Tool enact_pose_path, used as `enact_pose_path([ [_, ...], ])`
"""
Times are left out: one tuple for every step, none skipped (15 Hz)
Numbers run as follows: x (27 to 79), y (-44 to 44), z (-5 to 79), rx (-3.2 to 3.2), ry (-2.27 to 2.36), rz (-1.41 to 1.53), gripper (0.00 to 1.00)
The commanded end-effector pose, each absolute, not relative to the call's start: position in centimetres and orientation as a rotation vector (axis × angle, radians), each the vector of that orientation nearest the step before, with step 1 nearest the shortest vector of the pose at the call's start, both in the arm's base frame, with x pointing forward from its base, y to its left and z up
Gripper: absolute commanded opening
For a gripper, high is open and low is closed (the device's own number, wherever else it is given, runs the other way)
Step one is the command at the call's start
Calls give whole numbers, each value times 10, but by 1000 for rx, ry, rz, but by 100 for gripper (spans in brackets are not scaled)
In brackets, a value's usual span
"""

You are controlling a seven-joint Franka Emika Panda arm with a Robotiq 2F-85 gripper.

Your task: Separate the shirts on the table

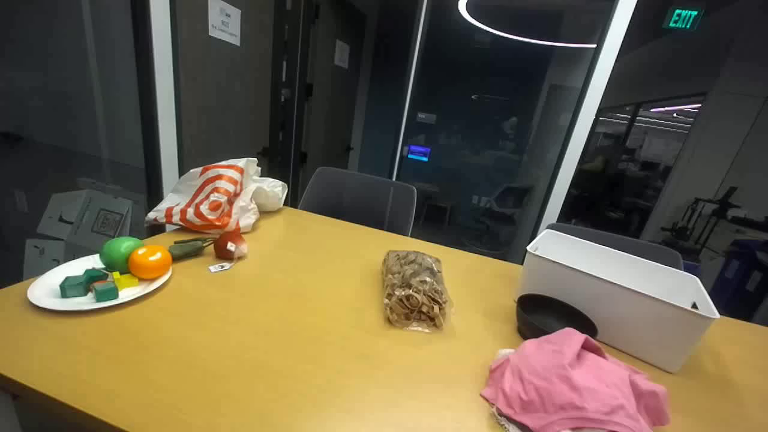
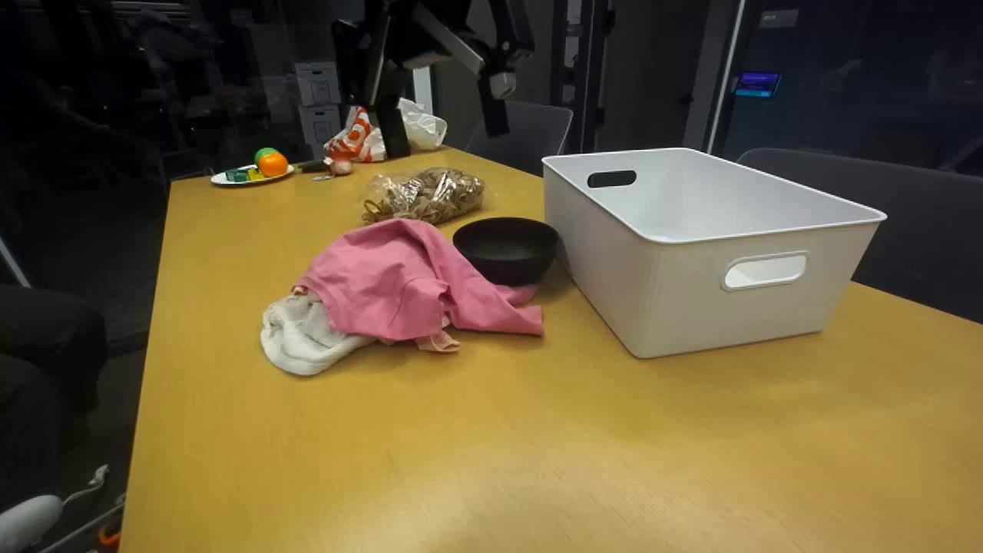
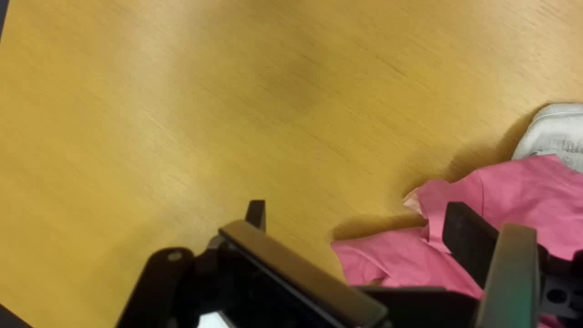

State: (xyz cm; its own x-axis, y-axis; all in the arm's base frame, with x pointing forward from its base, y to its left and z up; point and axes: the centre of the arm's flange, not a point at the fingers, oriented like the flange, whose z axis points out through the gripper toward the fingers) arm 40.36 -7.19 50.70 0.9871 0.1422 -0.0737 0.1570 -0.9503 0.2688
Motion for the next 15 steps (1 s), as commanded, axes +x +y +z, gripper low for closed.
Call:
enact_pose_path([
  [404, -72, 509, 2854, 218, -70, 100],
  [405, -72, 512, 2853, 217, -62, 100],
  [404, -72, 514, 2853, 216, -55, 100],
  [404, -72, 515, 2852, 215, -51, 100],
  [404, -72, 516, 2852, 215, -50, 100],
  [404, -72, 516, 2852, 215, -49, 100],
  [404, -72, 516, 2852, 215, -50, 100],
  [404, -72, 516, 2852, 215, -49, 100],
  [411, -67, 511, 2847, 255, -37, 100],
  [423, -55, 502, 2848, 311, -21, 100],
  [431, -47, 496, 2849, 338, -7, 100],
  [446, -33, 483, 2856, 406, -1, 100],
  [455, -23, 474, 2873, 460, 1, 100],
  [464, -12, 463, 2899, 527, 24, 100],
  [473, -2, 451, 2905, 555, 13, 100],
])
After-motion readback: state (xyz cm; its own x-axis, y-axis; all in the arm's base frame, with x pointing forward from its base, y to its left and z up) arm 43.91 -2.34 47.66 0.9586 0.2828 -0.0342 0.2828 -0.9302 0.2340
